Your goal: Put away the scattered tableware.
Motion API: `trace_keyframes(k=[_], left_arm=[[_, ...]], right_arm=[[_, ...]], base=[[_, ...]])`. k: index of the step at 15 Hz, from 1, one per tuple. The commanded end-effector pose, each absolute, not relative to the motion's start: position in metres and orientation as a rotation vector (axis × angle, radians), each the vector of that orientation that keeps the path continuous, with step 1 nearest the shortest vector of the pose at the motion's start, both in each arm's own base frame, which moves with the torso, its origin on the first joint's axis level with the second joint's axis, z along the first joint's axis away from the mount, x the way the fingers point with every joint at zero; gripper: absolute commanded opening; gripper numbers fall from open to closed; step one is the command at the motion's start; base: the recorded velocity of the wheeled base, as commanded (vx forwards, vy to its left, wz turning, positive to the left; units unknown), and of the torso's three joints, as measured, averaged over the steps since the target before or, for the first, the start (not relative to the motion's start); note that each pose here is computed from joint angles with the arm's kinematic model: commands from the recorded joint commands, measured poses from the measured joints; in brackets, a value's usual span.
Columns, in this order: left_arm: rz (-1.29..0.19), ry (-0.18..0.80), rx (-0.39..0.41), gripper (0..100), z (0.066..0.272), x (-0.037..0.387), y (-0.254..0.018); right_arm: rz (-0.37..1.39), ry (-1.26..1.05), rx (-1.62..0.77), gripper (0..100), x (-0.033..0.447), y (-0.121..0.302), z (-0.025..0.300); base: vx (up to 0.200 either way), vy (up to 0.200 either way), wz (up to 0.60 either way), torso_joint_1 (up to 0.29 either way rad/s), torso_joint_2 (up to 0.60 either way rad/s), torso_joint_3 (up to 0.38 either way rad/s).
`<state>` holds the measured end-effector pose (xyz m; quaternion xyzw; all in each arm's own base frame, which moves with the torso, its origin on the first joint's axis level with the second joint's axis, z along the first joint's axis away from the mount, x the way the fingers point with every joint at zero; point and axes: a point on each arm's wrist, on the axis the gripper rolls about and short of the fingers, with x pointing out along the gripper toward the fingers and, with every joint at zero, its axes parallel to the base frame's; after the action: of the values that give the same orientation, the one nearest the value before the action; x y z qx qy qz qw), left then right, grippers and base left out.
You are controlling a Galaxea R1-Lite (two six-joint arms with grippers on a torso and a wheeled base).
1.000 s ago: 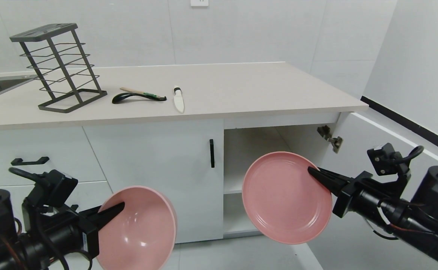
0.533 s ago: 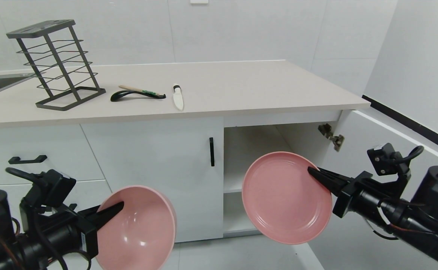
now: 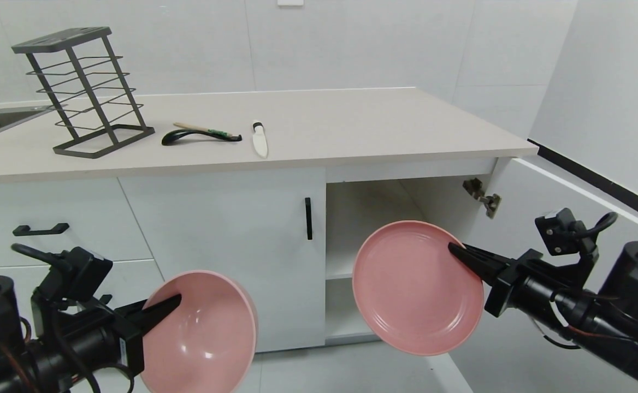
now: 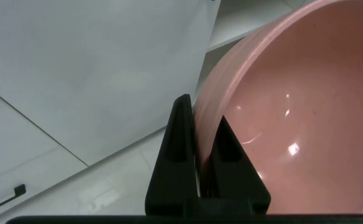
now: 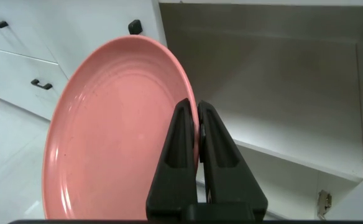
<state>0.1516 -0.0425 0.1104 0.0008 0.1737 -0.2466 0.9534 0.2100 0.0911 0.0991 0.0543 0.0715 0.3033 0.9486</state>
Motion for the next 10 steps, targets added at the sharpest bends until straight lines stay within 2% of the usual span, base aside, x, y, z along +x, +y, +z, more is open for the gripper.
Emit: trace_keyframes(k=[1, 5, 9, 10], left_arm=[[-0.502, 0.356, 0.001, 0, 0.109, 0.153, -0.043], [-0.504, 0.341, 0.002, 0, 0.111, 0.153, -0.043], [-0.504, 0.336, 0.002, 0, 0.111, 0.153, -0.043], [-0.502, 0.338, -0.001, 0, 0.111, 0.153, -0.043]], right_arm=[[0.61, 0.147, 0.111, 0, 0.211, 0.09, 0.099], [0.561, 0.147, 0.114, 0, 0.217, 0.08, 0.097], [0.512, 0.146, 0.117, 0, 0.226, 0.071, 0.095], [0.504, 0.148, 0.118, 0, 0.226, 0.069, 0.095]], base=[[0.0, 0.0, 0.0, -0.207, 0.26, 0.11], [0.0, 0.0, 0.0, -0.205, 0.27, 0.101], [0.0, 0.0, 0.0, -0.027, 0.21, 0.039], [0.2, 0.0, 0.0, -0.012, 0.06, 0.041]])
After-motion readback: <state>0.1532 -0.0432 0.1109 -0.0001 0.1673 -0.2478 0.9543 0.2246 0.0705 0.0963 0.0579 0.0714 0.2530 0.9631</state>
